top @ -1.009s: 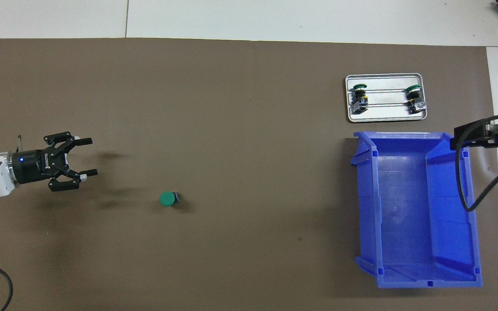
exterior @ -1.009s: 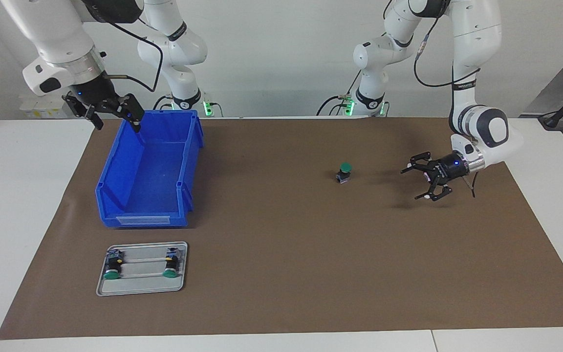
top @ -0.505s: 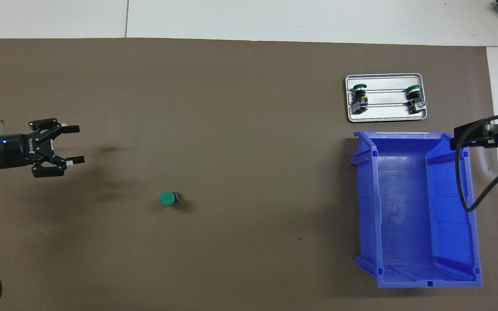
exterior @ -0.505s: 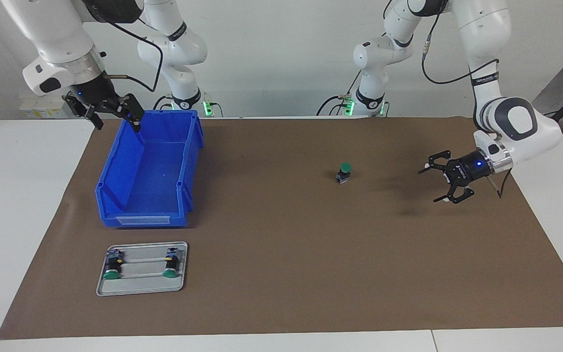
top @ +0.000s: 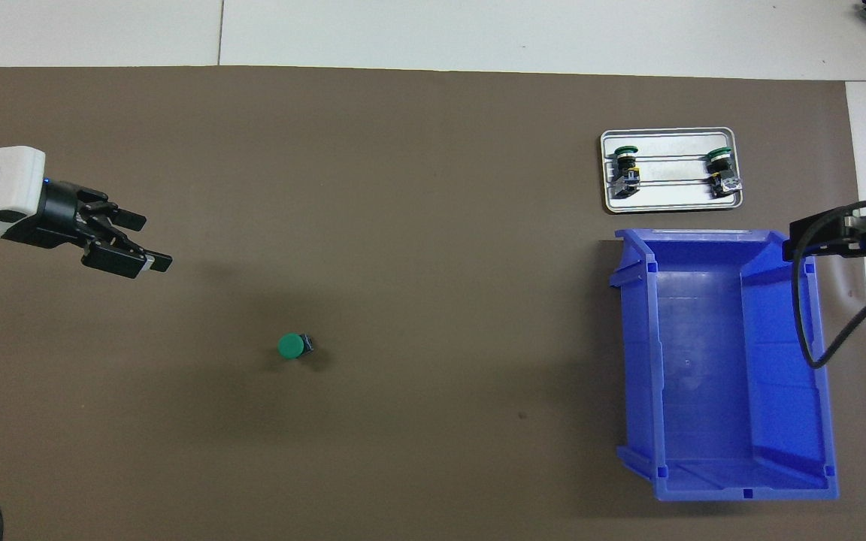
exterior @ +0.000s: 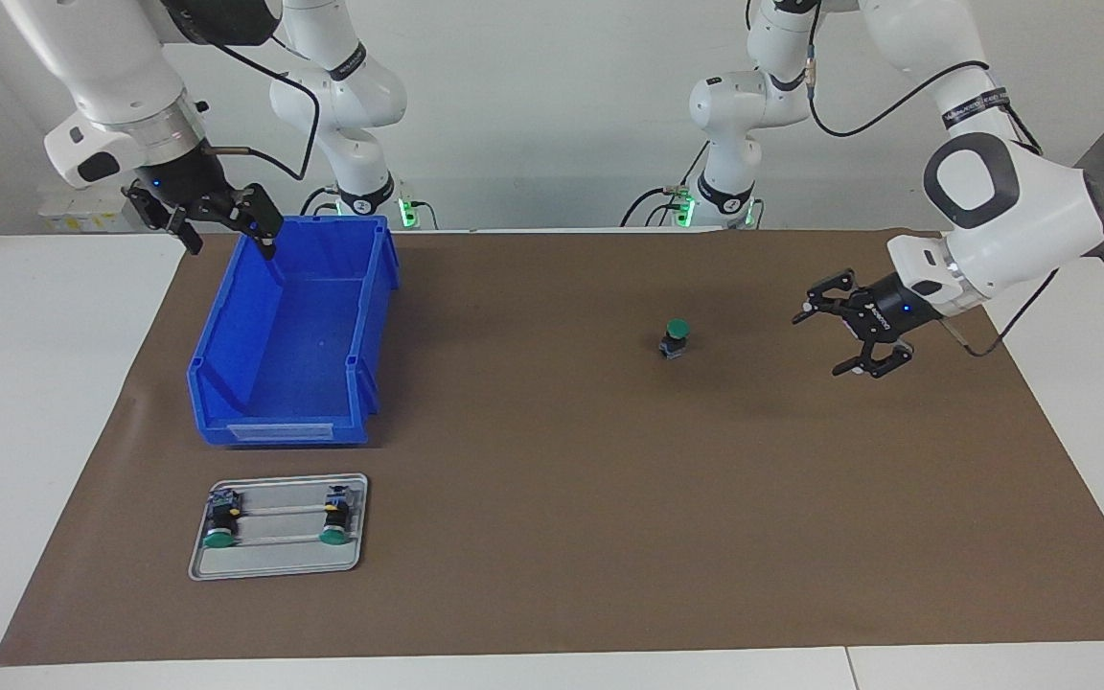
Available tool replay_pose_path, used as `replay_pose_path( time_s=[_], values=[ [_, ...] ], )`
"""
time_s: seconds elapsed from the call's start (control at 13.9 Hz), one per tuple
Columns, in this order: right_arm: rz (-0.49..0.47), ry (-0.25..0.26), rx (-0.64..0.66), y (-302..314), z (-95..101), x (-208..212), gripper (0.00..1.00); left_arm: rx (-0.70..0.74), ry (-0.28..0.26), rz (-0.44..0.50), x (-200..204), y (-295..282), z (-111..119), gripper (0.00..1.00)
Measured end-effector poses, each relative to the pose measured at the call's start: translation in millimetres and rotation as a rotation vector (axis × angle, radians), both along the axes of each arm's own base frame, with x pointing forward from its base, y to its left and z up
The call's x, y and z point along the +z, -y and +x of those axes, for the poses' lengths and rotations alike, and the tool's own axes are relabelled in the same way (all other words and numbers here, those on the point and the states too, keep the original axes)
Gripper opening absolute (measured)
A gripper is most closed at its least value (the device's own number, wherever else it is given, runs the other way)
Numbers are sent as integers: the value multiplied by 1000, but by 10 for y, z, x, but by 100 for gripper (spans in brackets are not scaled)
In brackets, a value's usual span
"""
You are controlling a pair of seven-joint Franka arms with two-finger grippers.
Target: Place and press button with both arms
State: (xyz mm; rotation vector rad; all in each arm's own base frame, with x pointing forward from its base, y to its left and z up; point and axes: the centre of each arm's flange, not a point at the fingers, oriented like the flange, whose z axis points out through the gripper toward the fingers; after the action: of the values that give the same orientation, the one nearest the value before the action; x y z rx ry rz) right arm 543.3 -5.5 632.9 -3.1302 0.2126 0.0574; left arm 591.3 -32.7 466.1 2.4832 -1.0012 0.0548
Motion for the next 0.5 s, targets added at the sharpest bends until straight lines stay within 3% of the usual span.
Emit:
replay_pose_path(
  time_s=[0.29, 0.43, 0.5],
  values=[
    [0, 0, 0, 0, 0, 0, 100, 177, -137, 219, -57, 804, -134, 95],
    [0, 0, 0, 0, 0, 0, 100, 297, -201, 285, -141, 1059, -234, 89],
    [0, 0, 0, 0, 0, -1, 100, 334, -216, 301, -203, 1149, -294, 81]
  ],
)
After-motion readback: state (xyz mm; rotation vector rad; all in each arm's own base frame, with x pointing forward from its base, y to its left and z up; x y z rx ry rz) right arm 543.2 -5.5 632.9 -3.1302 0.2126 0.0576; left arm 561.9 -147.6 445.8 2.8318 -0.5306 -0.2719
